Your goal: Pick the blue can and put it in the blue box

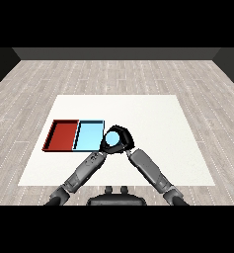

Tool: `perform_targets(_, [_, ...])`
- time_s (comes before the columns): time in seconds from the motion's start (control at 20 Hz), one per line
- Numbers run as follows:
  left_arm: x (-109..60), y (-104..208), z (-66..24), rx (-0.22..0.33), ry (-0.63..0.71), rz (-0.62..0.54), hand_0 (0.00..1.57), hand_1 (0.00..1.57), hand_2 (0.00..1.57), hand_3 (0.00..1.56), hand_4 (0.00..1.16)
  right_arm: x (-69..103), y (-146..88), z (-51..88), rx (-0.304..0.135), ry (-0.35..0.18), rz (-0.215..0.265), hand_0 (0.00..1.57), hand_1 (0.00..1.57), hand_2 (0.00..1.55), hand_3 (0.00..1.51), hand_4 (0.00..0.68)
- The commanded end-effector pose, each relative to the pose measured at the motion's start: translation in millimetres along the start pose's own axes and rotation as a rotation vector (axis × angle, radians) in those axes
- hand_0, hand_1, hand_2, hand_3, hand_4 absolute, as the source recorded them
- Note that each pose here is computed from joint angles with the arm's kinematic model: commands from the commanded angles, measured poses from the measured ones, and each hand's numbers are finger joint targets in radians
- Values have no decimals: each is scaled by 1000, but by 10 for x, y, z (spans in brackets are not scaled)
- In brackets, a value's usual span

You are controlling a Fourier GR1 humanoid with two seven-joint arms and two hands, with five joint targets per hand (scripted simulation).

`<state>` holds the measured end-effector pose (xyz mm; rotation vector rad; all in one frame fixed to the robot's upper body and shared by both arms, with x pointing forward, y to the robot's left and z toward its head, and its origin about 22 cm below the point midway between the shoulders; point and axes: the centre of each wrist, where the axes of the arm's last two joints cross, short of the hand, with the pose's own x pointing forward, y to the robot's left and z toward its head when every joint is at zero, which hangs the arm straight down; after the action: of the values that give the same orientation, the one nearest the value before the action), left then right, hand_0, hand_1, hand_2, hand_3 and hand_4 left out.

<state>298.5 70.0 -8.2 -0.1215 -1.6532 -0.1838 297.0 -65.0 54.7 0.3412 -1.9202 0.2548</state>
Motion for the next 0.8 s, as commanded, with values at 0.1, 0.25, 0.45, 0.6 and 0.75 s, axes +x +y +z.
perform_targets(0.1, [89, 5, -139, 83, -103, 89, 1571, 1571, 1569, 1475, 676, 67, -41, -59, -8, 32, -83, 1338, 1338, 1375, 1317, 471])
perform_targets(0.25, [82, -18, -95, 118, -175, 67, 1571, 1571, 1552, 1468, 1044, 57, 8, 100, -23, 68, -44, 0, 0, 0, 0, 0])
perform_targets(0.45, [52, -27, -112, 119, -178, 71, 1571, 1571, 1552, 1468, 1044, 71, -56, -5, -21, 68, -33, 0, 0, 0, 0, 0])
perform_targets(0.6, [47, -47, -96, 118, -195, 112, 1571, 1571, 1549, 1473, 1097, 172, -97, -1, -30, 52, -1, 0, 0, 0, 0, 0])
perform_targets(0.75, [37, -68, -108, 114, -220, 41, 1571, 1571, 1559, 1449, 1133, 111, -129, -103, -92, 26, 6, 0, 0, 0, 0, 0])
